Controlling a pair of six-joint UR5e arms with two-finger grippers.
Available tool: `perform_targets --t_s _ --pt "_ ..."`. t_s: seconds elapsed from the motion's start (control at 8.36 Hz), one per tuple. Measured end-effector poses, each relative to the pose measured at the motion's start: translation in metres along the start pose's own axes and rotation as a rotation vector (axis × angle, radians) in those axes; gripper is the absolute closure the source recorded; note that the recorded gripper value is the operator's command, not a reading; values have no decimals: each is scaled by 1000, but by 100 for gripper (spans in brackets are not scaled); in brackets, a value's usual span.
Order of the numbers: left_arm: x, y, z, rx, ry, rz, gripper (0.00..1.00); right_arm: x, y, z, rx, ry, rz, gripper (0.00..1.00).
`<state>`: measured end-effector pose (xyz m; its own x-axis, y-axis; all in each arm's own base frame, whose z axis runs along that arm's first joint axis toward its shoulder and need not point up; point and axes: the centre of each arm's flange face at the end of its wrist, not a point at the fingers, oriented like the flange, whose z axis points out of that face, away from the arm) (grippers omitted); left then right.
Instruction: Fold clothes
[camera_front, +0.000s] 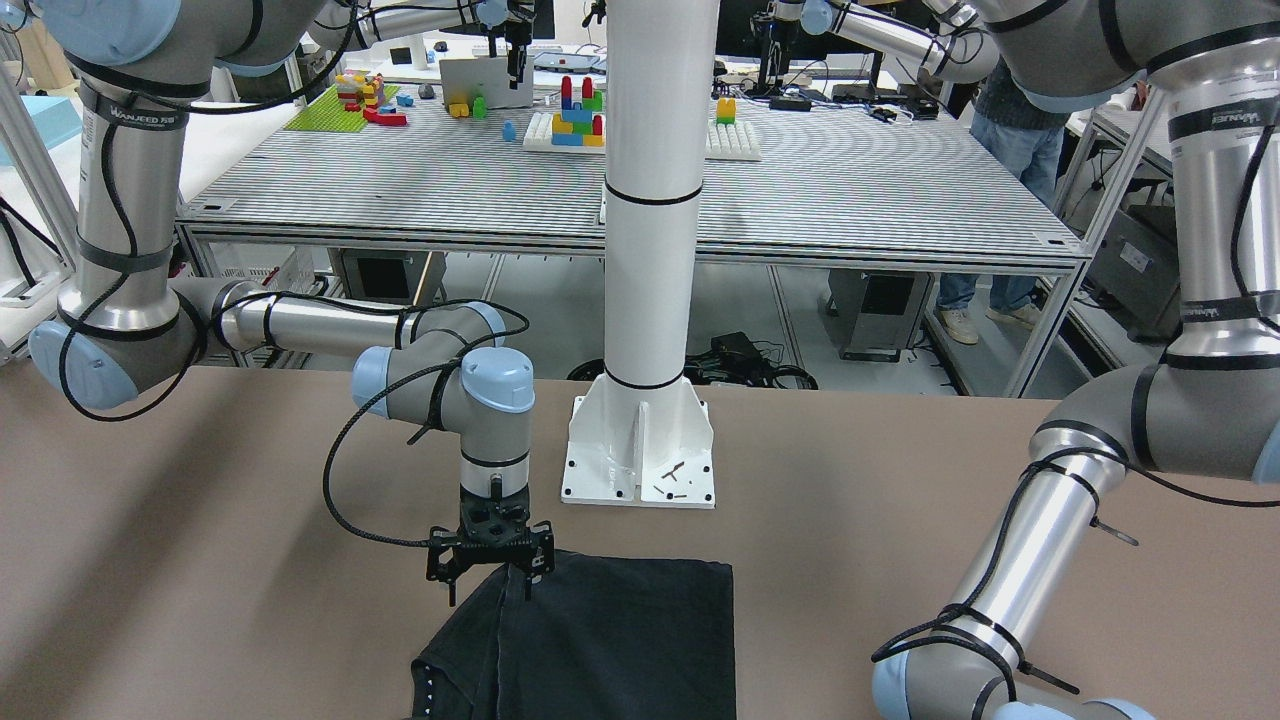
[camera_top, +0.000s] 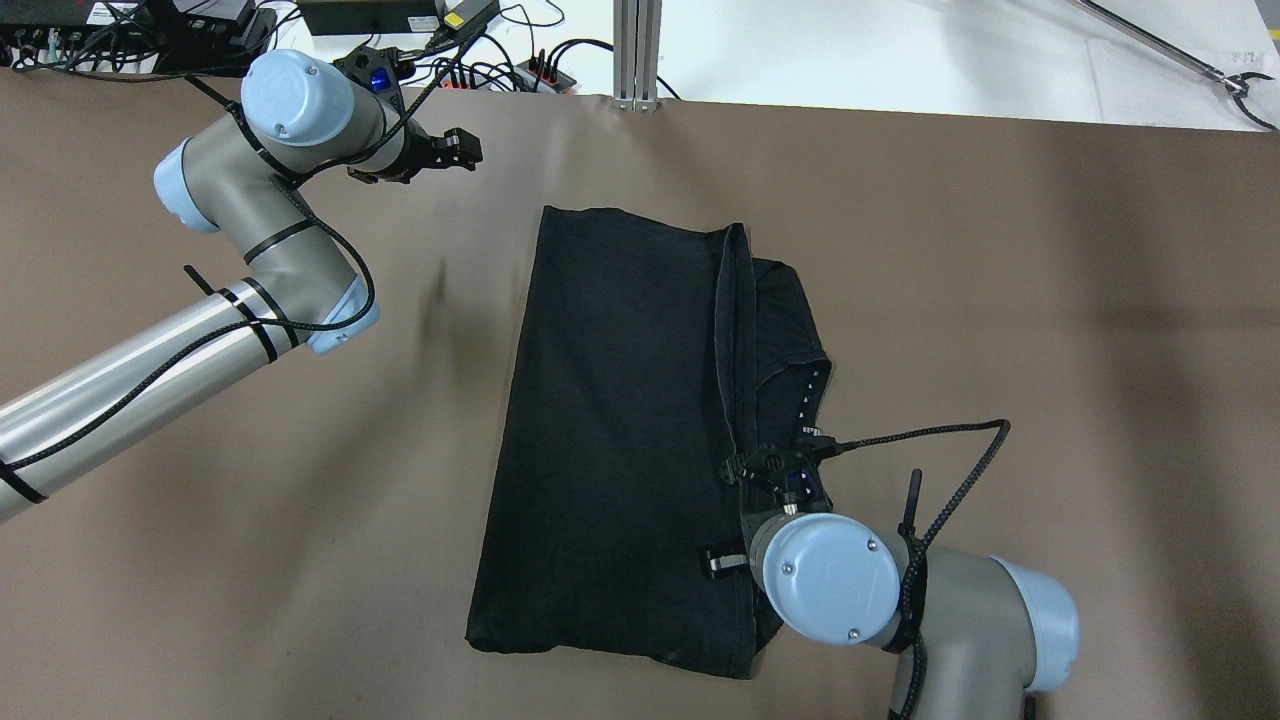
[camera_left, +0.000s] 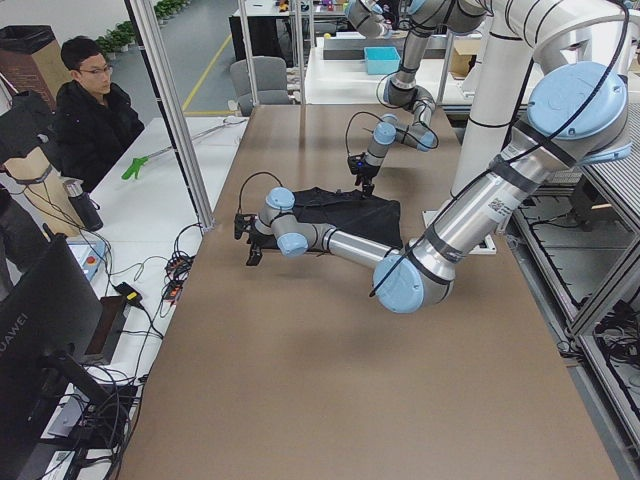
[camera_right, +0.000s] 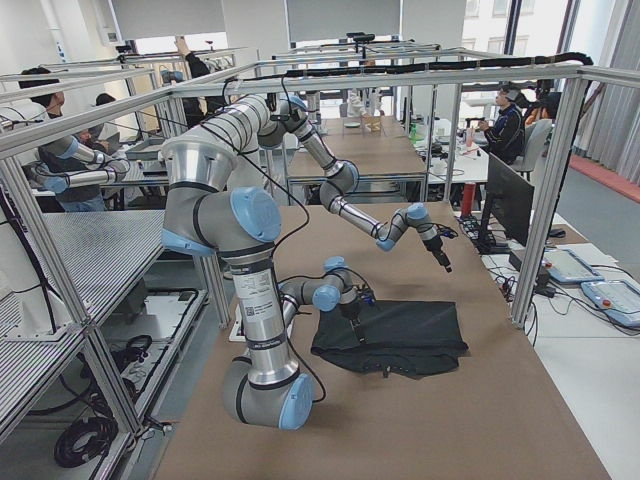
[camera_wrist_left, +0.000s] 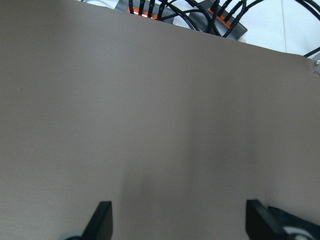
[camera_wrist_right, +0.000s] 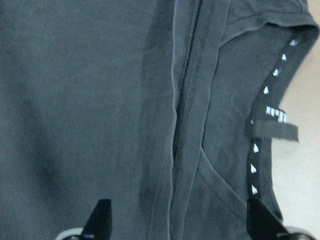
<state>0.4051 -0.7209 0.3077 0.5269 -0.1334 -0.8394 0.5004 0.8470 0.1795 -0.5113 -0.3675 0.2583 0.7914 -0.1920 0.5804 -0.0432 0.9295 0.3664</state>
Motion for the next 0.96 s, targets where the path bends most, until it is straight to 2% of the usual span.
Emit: perform_targets --t_s 0.24,0.72,0.96 --pt "-3 0 0 1 -1 -1 6 -7 -40 32 18 -14 14 5" --pt "-8 2 2 1 -3 -26 6 15 -73 77 20 9 -38 5" --pt "-9 3 2 0 -3 -29 6 61 -93 82 -15 -8 -88 5"
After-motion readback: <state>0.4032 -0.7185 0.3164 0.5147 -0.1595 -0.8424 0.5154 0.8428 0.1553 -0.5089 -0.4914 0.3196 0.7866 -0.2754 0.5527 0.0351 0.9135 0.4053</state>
